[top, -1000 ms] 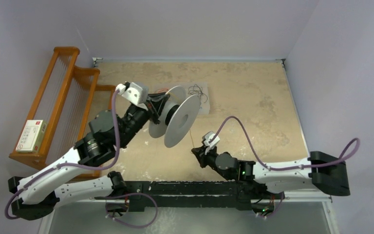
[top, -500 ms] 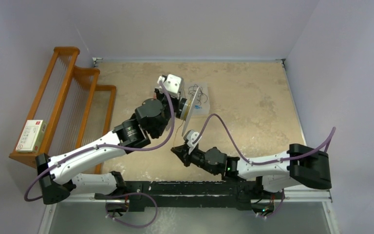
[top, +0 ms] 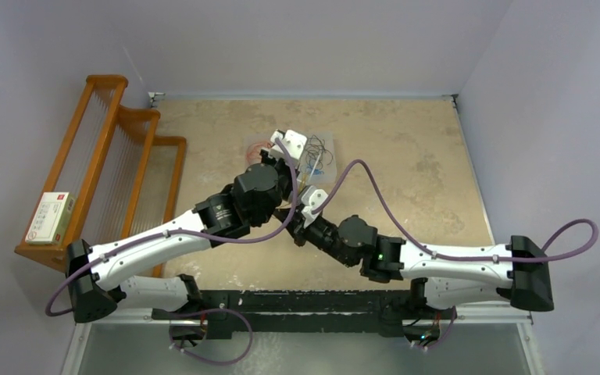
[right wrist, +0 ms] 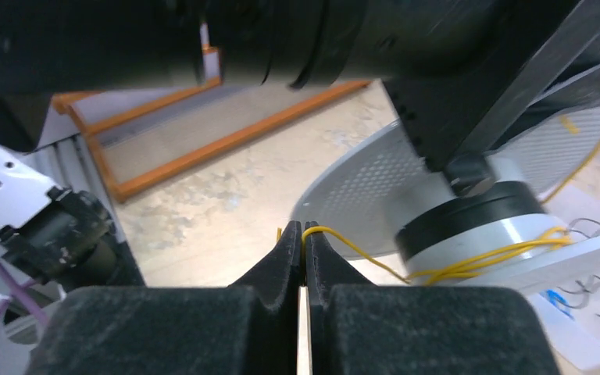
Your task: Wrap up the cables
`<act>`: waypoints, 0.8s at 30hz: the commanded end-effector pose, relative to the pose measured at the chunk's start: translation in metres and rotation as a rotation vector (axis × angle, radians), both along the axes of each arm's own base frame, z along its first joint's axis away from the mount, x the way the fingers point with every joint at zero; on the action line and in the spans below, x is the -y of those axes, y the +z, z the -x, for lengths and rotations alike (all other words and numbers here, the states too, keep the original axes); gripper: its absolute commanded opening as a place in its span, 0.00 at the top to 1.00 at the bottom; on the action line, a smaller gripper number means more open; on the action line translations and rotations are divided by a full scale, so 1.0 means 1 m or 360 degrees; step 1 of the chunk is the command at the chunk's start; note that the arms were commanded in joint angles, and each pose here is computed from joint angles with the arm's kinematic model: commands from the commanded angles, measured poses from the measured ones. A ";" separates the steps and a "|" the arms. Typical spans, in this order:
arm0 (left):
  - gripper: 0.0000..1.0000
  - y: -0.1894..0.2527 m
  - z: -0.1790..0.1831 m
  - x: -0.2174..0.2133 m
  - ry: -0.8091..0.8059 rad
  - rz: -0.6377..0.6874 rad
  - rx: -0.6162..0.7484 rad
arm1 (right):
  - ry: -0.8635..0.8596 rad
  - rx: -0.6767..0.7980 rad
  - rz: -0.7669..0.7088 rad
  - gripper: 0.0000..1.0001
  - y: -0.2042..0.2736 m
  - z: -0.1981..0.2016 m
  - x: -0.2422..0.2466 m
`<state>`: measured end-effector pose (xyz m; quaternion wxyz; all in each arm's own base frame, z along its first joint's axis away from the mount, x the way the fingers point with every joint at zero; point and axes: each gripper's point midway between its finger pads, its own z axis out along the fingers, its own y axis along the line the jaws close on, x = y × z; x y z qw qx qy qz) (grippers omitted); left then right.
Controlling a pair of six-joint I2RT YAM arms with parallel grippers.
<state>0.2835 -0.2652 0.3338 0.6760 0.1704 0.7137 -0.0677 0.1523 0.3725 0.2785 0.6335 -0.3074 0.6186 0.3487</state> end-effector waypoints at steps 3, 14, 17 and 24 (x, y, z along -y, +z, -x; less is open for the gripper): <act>1.00 0.001 0.006 -0.007 0.0002 0.0037 0.0009 | -0.0088 0.0135 -0.0032 1.00 0.064 -0.005 0.020; 1.00 -0.025 0.017 -0.013 -0.0053 -0.0096 -0.0079 | -0.0237 0.0181 -0.0051 1.00 0.096 -0.013 0.056; 1.00 -0.033 0.019 -0.011 -0.0058 -0.0062 -0.0114 | -0.0258 0.0137 -0.0099 1.00 0.094 -0.013 0.060; 1.00 -0.049 0.023 0.002 -0.0076 0.0146 -0.0213 | -0.0413 0.0027 -0.0064 1.00 0.064 -0.023 0.076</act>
